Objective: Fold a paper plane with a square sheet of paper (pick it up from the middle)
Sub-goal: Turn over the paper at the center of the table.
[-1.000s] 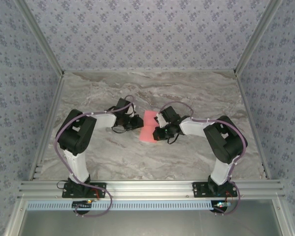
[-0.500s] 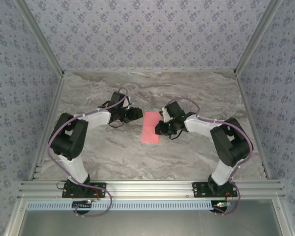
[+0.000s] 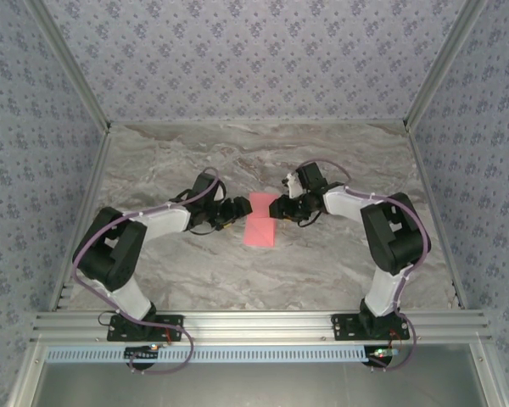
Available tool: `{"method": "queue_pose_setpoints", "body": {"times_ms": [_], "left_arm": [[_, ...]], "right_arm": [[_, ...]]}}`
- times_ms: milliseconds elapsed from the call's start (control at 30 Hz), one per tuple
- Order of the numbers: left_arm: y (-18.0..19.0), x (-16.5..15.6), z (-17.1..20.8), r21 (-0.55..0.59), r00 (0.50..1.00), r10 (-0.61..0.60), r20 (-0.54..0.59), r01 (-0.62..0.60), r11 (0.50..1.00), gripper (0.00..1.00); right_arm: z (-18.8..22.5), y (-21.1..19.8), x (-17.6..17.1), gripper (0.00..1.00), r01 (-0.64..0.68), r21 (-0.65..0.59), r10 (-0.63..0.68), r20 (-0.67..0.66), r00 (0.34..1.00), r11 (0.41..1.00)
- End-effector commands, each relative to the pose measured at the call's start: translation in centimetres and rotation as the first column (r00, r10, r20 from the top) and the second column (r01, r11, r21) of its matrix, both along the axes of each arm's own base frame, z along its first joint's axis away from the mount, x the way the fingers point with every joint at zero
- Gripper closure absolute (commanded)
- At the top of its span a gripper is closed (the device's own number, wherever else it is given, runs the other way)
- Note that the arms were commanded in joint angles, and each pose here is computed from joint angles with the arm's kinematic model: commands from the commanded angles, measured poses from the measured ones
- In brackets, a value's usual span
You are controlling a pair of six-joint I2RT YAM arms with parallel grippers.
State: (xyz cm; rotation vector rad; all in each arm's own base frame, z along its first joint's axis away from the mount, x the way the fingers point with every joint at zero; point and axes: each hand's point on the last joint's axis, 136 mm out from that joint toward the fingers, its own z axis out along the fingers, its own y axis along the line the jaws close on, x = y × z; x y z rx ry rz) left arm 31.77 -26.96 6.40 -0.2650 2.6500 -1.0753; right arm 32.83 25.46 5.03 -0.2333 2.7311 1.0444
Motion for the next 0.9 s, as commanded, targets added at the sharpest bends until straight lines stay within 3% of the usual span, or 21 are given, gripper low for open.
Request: {"method": "queue_pose_setpoints", "body": {"times_ms": [0,267,533,867], "left_arm": [[-1.7,0.2,1.4,-0.107,1.0,-0.008,0.009,0.009,0.994,0.25],[-2.9,-0.4,0.7,-0.152,0.999,-0.043,-0.023,0.039,0.988,0.4],[-4.1,-0.4,0.3,-0.201,0.996,-0.075,-0.043,0.065,0.977,0.51],[-6.0,0.1,-0.6,-0.228,0.991,-0.114,-0.063,0.097,0.969,0.55]], "right_arm": [[-0.3,0.8,-0.7,0.62,-0.071,0.022,0.071,-0.031,0.997,0.997],[-0.8,0.2,0.0,0.92,-0.031,0.049,0.032,-0.026,0.999,0.998],[-0.5,-0.8,0.3,0.95,0.022,0.077,-0.021,-0.021,1.0,0.997],[-0.7,-1.0,0.3,0.95,0.035,0.081,-0.033,-0.027,0.999,0.996]]}}
